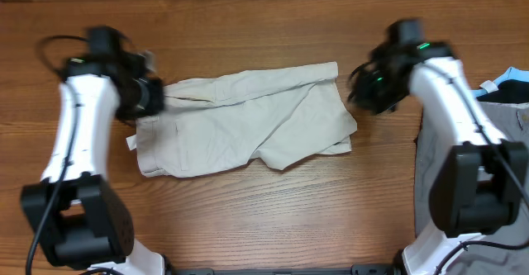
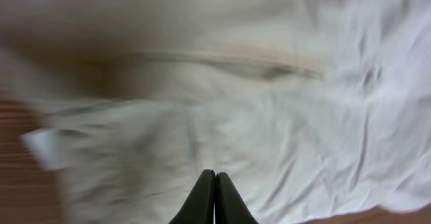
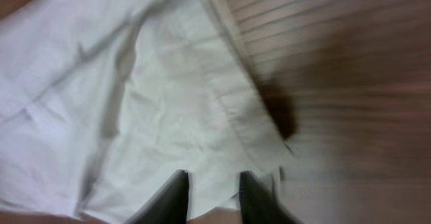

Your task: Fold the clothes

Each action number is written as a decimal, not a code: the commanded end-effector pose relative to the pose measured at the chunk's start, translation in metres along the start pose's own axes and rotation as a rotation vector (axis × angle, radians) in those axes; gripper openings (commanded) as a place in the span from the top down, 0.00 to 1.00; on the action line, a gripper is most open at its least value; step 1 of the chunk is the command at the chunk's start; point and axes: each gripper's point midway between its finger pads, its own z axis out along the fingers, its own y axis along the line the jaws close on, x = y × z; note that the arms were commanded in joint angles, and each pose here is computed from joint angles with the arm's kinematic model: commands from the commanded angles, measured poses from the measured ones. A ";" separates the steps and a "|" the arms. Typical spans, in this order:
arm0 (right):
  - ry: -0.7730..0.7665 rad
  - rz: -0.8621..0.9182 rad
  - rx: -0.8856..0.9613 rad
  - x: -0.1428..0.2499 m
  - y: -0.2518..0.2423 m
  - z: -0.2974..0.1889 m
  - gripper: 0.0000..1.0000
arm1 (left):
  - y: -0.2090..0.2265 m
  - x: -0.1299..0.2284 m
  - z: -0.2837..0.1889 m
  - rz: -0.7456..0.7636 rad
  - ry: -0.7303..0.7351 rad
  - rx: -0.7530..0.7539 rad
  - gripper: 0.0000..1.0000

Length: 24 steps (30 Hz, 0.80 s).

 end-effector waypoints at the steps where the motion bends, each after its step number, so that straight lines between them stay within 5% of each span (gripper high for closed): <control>1: 0.060 -0.007 0.064 0.034 -0.005 0.033 0.88 | -0.011 0.038 0.035 0.056 0.111 0.011 0.96; 8: 0.083 0.095 0.176 0.071 -0.054 0.079 0.86 | 0.024 0.085 0.067 -0.032 0.218 -0.126 0.96; 10: 0.099 0.131 0.196 0.076 -0.068 0.078 0.96 | 0.045 0.087 0.065 -0.079 0.214 -0.213 0.95; 13: 0.151 0.108 0.111 0.080 -0.063 0.070 0.96 | 0.058 0.085 0.062 -0.138 0.200 -0.221 0.96; 16: 0.184 0.082 0.022 0.083 -0.055 0.058 0.82 | 0.071 0.085 0.058 -0.187 0.194 -0.226 0.95; 20: 0.188 0.108 -0.002 0.085 -0.059 0.043 0.47 | 0.077 0.084 0.057 -0.217 0.186 -0.213 0.94; 24: 0.215 0.141 -0.060 0.090 -0.055 0.040 0.35 | 0.073 0.083 0.058 -0.216 0.185 -0.193 0.93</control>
